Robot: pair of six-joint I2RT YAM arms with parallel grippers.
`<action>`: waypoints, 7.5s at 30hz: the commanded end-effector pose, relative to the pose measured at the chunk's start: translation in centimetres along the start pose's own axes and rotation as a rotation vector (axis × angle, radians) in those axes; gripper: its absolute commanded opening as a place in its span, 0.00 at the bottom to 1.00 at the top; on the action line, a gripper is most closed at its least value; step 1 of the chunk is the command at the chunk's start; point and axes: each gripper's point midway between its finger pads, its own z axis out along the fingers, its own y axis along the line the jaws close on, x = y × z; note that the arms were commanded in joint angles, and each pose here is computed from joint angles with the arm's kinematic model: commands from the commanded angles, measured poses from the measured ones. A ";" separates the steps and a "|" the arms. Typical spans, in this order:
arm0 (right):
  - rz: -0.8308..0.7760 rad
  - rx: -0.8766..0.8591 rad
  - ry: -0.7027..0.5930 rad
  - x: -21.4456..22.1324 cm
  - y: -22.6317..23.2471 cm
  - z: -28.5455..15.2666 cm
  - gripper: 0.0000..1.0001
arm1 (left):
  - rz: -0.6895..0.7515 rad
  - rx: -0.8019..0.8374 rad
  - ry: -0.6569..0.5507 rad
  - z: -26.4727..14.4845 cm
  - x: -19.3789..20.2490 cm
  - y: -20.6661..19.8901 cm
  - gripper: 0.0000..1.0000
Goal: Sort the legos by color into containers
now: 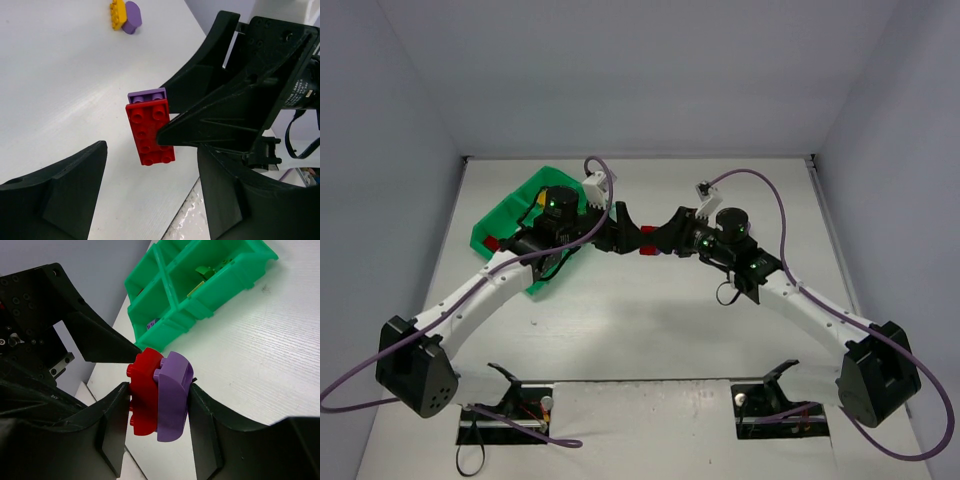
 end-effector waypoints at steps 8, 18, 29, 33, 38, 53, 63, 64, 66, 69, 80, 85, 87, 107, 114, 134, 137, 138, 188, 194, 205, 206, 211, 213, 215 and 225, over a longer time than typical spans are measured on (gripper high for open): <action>0.000 -0.093 -0.123 -4.0 3.6 -0.7 0.00 | 0.061 0.023 -0.126 -0.6 -2.9 -2.7 0.66; 0.032 -0.066 -0.136 -4.6 3.4 -0.6 0.00 | 0.103 0.048 -0.109 -0.3 -1.7 -3.2 0.66; 0.040 -0.078 -0.139 -4.9 4.0 -0.8 0.00 | 0.120 0.030 -0.116 -0.3 -1.5 -2.7 0.65; 0.046 -0.083 -0.136 -5.0 4.1 -0.7 0.00 | 0.104 0.041 -0.134 0.3 -2.0 -2.7 0.65; 0.054 -0.088 -0.139 -5.0 4.3 -0.7 0.00 | 0.101 0.045 -0.149 0.9 -2.4 -2.8 0.64; 0.076 -0.115 -0.141 -4.8 4.7 -0.4 0.00 | 0.079 0.011 -0.182 1.6 -2.7 -2.4 0.59; 0.078 -0.116 -0.129 -4.3 4.6 -0.2 0.00 | 0.067 -0.026 -0.248 1.1 -4.1 -2.1 0.50; 0.078 -0.115 -0.126 -4.1 4.6 -0.2 0.00 | 0.066 -0.025 -0.249 1.1 -4.1 -2.1 0.49; 0.077 -0.112 -0.129 -4.2 4.5 -0.2 0.00 | 0.060 -0.027 -0.260 1.0 -4.3 -2.2 0.48; 0.078 -0.110 -0.127 -4.1 4.4 -0.1 0.00 | 0.048 -0.031 -0.274 1.0 -4.5 -2.1 0.46; 0.073 -0.077 -0.118 -3.2 3.9 0.4 0.00 | 0.015 -0.037 -0.300 0.8 -5.2 -2.3 0.46; 0.075 -0.068 -0.125 -3.3 3.8 0.4 0.00 | 0.001 -0.039 -0.327 0.6 -5.5 -2.3 0.47; 0.080 -0.061 -0.126 -3.2 3.6 0.4 0.00 | 0.004 -0.035 -0.340 0.4 -5.7 -2.5 0.47; 0.101 -0.024 -0.124 -2.9 2.8 0.7 0.00 | 0.041 0.003 -0.414 -0.6 -6.7 -3.3 0.42; 0.100 -0.028 -0.119 -2.7 3.0 1.0 0.00 | 0.026 0.019 -0.393 -0.1 -6.4 -3.4 0.31; 0.090 -0.042 -0.112 -2.7 3.3 1.2 0.00 | 0.030 0.031 -0.368 0.7 -6.4 -3.6 0.40; 0.090 -0.043 -0.108 -2.7 3.3 1.3 0.00 | 0.032 0.027 -0.372 0.7 -6.5 -3.6 0.34; 0.089 -0.042 -0.107 -2.6 3.2 1.3 0.00 | 0.030 0.027 -0.373 0.8 -6.5 -3.6 0.32; -0.351 -0.491 0.118 -3.3 7.9 -3.9 0.82 | 0.139 0.449 -0.069 -5.4 -4.3 -3.8 0.00; -0.362 -0.525 0.139 -2.9 8.8 -3.1 0.80 | 0.145 0.471 -0.042 -5.2 -3.9 -4.3 0.00; -0.360 -0.539 0.149 -2.7 8.9 -1.7 0.71 | 0.160 0.515 -0.008 -5.1 -3.2 -5.4 0.00; -0.364 -0.546 0.147 -2.7 9.0 -1.7 0.69 | 0.157 0.516 -0.004 -5.1 -3.1 -5.3 0.00; -0.367 -0.564 0.153 -2.6 9.2 -1.7 0.53 | 0.158 0.524 0.008 -5.1 -2.9 -5.3 0.00; -0.371 -0.574 0.158 -2.5 9.3 -1.8 0.43 | 0.157 0.521 0.011 -5.0 -2.8 -5.1 0.00; -0.370 -0.581 0.166 -2.2 9.2 -1.9 0.28 | 0.156 0.521 0.014 -4.9 -2.8 -5.0 0.00; -0.346 -0.593 0.230 -0.1 7.6 -2.9 0.01 | 0.190 0.542 -0.015 -4.9 -4.3 -5.1 0.00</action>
